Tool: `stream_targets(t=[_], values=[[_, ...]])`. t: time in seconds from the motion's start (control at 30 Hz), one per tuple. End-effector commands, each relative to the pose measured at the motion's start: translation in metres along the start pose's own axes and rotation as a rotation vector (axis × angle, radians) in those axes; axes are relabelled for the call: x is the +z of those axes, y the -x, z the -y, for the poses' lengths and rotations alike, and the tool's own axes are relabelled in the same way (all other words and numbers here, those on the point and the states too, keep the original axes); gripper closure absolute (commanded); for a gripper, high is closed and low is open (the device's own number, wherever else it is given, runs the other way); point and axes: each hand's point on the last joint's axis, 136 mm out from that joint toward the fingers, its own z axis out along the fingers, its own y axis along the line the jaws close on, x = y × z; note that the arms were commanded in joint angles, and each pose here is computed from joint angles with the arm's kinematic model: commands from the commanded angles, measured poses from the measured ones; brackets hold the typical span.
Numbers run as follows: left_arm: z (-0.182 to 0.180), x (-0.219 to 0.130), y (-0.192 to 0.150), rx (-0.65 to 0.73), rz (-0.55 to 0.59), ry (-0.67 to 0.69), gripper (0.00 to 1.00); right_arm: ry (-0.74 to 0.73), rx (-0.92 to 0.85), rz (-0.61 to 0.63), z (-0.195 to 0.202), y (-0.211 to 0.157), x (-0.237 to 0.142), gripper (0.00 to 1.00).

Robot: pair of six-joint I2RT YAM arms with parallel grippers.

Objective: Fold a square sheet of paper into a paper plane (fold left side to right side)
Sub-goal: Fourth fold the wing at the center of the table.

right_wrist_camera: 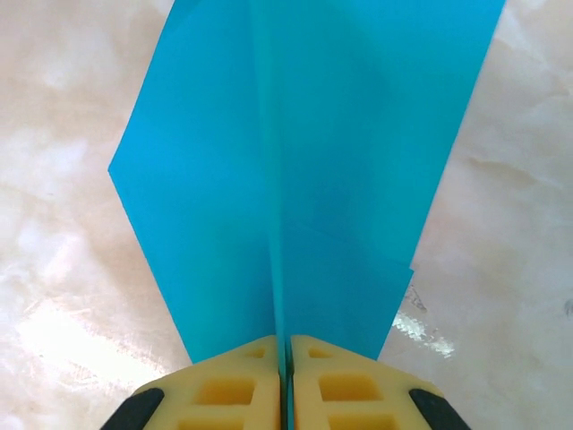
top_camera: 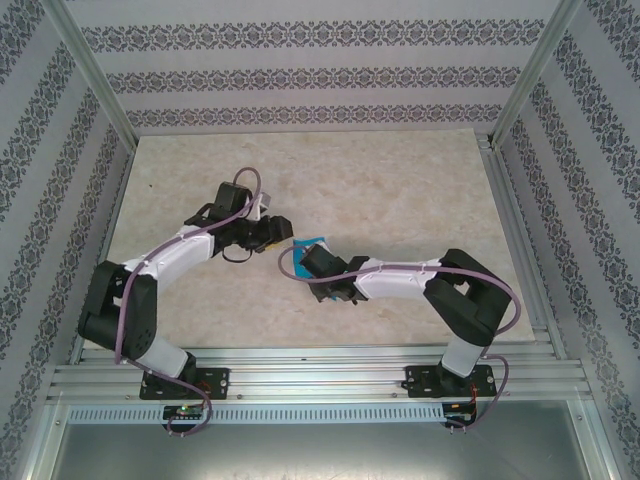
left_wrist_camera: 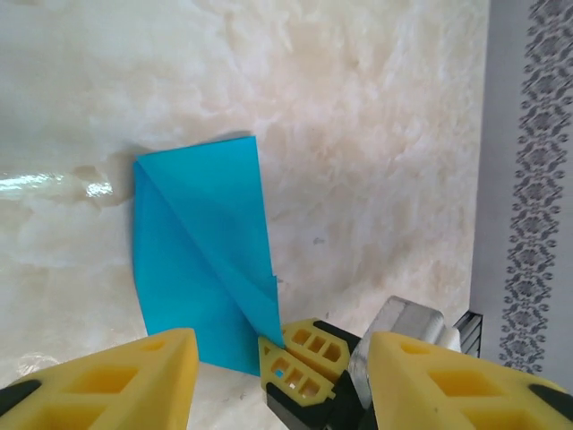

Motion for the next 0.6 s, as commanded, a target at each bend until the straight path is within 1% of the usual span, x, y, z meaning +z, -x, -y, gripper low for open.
stream_targets(t=[0.0, 0.07, 0.13, 0.27, 0.4, 0.57], values=[[-0.018, 0.004, -0.012, -0.028, -0.020, 0.011, 0.50, 0.104, 0.099, 0.051, -0.004, 0.011, -0.008, 0.89], [-0.022, 0.012, -0.017, -0.059, -0.035, -0.021, 0.56, 0.140, 0.143, 0.056, -0.001, 0.009, -0.007, 0.89], [-0.023, 0.021, -0.022, -0.069, -0.050, -0.040, 0.59, 0.179, 0.185, 0.064, 0.000, 0.007, -0.006, 0.89], [-0.017, 0.039, -0.032, -0.049, -0.101, -0.053, 0.59, 0.260, 0.256, 0.079, 0.001, 0.007, -0.005, 0.89], [-0.003, 0.055, -0.037, -0.028, -0.128, -0.075, 0.59, 0.346, 0.329, 0.096, 0.003, 0.007, -0.006, 0.88], [0.002, 0.076, -0.043, -0.031, -0.156, -0.074, 0.60, 0.386, 0.326, 0.098, -0.001, 0.009, -0.007, 0.88]])
